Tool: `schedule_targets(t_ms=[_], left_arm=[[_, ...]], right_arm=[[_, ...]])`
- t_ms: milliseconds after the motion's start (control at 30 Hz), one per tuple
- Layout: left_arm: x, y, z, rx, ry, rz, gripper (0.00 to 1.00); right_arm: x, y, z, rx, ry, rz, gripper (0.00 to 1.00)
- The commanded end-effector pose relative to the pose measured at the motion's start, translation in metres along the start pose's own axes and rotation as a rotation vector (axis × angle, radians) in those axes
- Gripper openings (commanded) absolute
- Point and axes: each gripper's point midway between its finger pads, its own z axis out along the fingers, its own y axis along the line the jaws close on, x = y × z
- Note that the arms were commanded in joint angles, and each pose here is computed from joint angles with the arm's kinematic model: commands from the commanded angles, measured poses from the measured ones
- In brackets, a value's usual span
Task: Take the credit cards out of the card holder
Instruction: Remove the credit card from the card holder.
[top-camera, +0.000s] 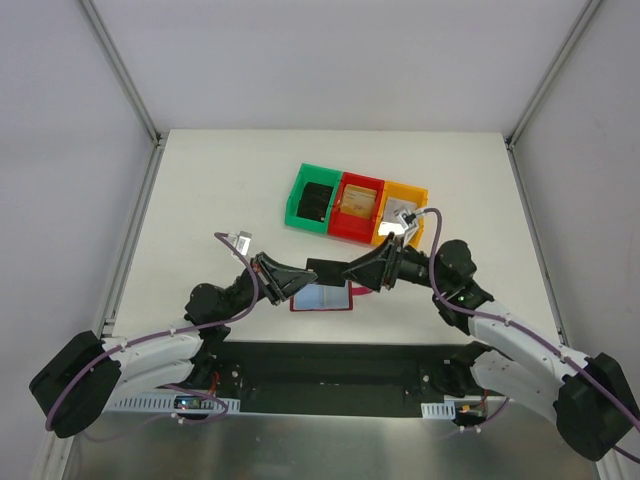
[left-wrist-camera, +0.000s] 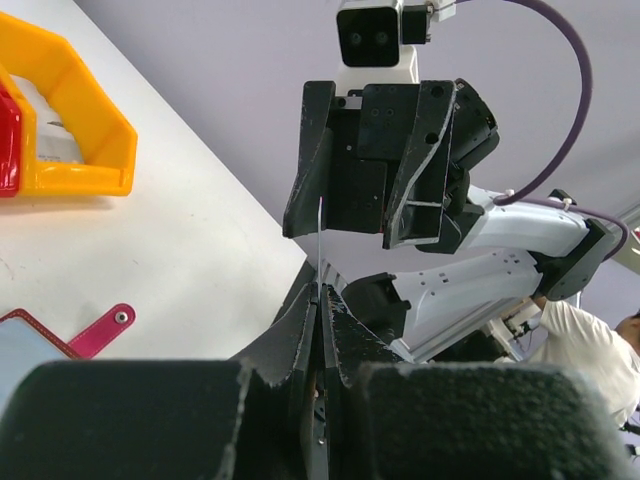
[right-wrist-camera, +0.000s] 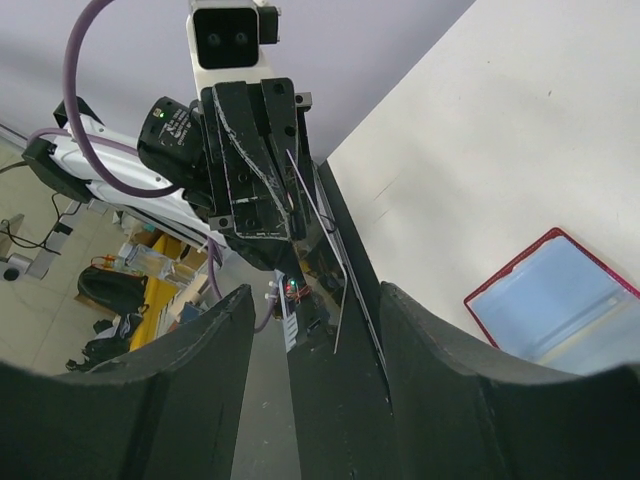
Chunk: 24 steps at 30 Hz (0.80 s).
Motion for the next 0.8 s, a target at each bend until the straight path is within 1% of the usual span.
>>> schedule_targets(t_ms=[0,67,233,433,500,533,600,633,667,733,767], left_arm=[[-0.038,-0.048,0.005,0.178,-0.134,0.067,0.0],[-0.038,-0.048,0.005,0.182,-0.131,0.066,0.0],[-0.038,-0.048,0.007,0.184,-0.134,0.062,0.0],[-0.034,-0.044,0.007,0.17,-0.118,0.049,0.0],[-0.034,-0.041,0.007,0.152,-0.113,0.046,0.0],[-0.033,-0.04,0.007,0.144,-0.107,0.05,0.03],[-0.031,-0.038,0.008,0.121,-0.083,0.069,0.21],[-0.029,-0.035,0.008,0.101,-0.056,0.073,0.37],[-0.026,-0.033,0.008,0.086,-0.025,0.077,0.49],[-0.03,-0.029,0.005,0.045,0.0,0.091,0.63],[-0.031,-0.026,0.002,0.023,0.013,0.104,0.67]], right_arm=[[-0.009,0.012,0.006,-0.043,-0.007,-0.058,0.54],[-0.008,0.014,0.008,-0.049,0.0,-0.059,0.49],[-0.001,0.02,0.016,-0.081,0.033,-0.059,0.32],[-0.001,0.023,0.017,-0.1,0.034,-0.063,0.07],[-0.001,0.025,0.016,-0.106,0.033,-0.072,0.04],[-0.002,0.027,0.016,-0.112,0.031,-0.077,0.02],[-0.001,0.026,0.014,-0.111,0.032,-0.084,0.01],[0.0,0.026,0.014,-0.112,0.037,-0.087,0.01],[0.001,0.026,0.013,-0.111,0.042,-0.091,0.01],[0.004,0.025,0.011,-0.108,0.055,-0.103,0.01],[0.004,0.024,0.011,-0.104,0.057,-0.108,0.01]])
